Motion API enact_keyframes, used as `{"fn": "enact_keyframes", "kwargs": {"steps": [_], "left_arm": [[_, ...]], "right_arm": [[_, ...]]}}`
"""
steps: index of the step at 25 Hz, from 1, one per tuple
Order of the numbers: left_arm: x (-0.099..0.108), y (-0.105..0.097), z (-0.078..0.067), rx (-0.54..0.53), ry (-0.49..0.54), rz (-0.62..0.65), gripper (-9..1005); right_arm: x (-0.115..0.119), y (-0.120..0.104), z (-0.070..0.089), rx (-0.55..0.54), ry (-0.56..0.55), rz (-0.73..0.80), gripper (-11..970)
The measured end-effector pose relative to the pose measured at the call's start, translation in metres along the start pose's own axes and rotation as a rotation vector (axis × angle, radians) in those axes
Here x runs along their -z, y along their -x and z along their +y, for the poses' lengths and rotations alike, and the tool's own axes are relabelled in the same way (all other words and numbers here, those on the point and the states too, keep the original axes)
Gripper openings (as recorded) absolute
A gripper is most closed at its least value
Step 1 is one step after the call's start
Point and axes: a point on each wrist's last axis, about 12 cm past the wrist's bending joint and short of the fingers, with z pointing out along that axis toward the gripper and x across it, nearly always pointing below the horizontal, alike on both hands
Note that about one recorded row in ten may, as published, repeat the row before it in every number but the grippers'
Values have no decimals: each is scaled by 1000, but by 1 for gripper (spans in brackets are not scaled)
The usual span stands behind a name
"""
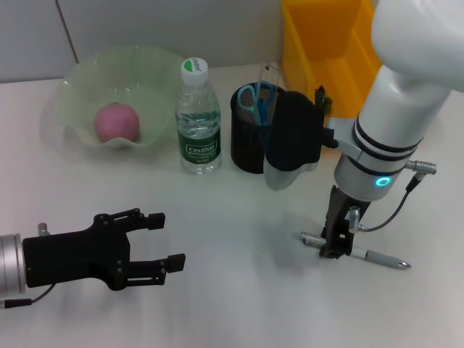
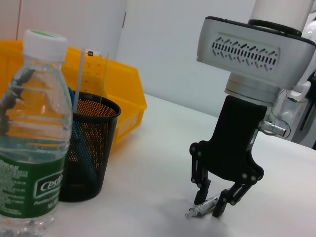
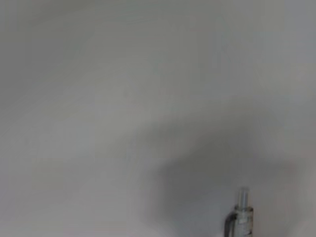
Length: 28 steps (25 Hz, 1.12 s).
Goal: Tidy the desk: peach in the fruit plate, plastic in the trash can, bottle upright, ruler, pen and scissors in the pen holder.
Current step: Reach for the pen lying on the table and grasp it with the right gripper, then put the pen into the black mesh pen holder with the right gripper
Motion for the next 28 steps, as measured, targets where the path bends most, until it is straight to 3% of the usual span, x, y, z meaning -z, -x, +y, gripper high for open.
{"fn": "enact_keyframes", "kwargs": {"steps": [7,13,15,16,21,26,28], "left_arm": [[1,-2,-1,4,2,0,863],[2,-2,-2,7,-4,-4,863],[2,-2,-3,8,-7,-8,863],[3,-2,-3,9,-8,-12,863],[3,-2,-3,12,-9,-15,863],[3,-3,-4,14,-15,-16,864],[3,-3,-5,15,-17,-17,864]], "right_arm": [[7,2,2,18,-24,-32,216],[37,3,4,10,-54,-145,179],[55,-3,0,-25,-78,-212,178],[75,-9,-6,-62,-114,-310,178],[106,-22,-17,-131,-155,-531,178],[109,-21,-35,-174,-193,-823,178],[108,-20,-37,-180,-200,-854,179]]}}
